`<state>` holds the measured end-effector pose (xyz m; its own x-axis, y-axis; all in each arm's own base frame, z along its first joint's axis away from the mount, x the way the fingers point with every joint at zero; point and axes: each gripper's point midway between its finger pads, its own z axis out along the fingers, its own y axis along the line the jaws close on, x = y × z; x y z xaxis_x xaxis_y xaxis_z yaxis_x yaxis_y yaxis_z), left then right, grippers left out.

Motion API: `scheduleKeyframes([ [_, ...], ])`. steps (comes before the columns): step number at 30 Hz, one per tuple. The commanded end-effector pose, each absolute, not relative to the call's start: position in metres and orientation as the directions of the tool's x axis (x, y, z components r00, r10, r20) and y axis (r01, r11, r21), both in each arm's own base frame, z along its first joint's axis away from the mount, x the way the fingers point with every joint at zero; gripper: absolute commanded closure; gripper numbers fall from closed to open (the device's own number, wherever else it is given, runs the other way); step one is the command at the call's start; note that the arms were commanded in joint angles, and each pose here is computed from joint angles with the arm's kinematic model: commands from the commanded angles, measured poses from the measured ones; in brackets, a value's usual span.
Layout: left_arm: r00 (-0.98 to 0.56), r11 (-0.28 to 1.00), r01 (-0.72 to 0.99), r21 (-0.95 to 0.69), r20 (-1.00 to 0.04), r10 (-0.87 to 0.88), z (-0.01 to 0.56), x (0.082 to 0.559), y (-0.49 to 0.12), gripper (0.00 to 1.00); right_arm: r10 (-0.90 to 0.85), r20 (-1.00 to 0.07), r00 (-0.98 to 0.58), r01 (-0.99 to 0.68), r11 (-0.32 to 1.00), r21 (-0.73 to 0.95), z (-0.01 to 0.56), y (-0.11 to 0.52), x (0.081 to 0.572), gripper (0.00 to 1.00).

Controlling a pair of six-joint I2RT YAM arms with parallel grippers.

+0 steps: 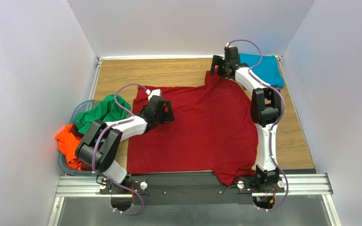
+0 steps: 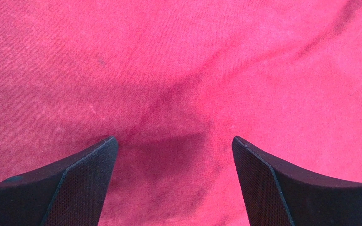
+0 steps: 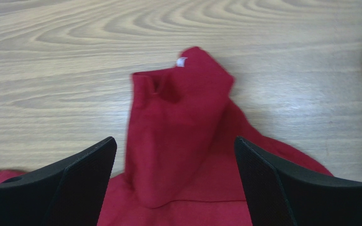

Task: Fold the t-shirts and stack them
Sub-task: Flatten the tshirt out

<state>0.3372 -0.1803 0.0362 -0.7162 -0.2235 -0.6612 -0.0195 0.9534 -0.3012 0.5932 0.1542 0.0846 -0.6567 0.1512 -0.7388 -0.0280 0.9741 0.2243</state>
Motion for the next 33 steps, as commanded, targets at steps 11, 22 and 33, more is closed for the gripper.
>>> scheduleKeyframes([
  [11, -0.724, 0.958, -0.051, -0.282, -0.65, -0.23, 0.033, 0.325, -0.169, 0.02, 0.323, -0.568, -0.757, 0.155, 0.933, 0.325, 0.003, 0.115, 0.576, 0.0],
  [22, -0.728, 0.96, -0.053, -0.276, -0.647, -0.226, 0.031, 0.322, -0.167, 0.02, 0.356, -0.579, -0.734, 0.29, 0.934, 0.206, 0.002, 0.068, 0.547, 0.0],
  [33, -0.715, 0.952, -0.036, -0.304, -0.658, -0.237, 0.041, 0.316, -0.167, 0.02, 0.348, -0.571, -0.744, 0.293, 0.937, 0.191, 0.004, 0.064, 0.533, 0.0],
])
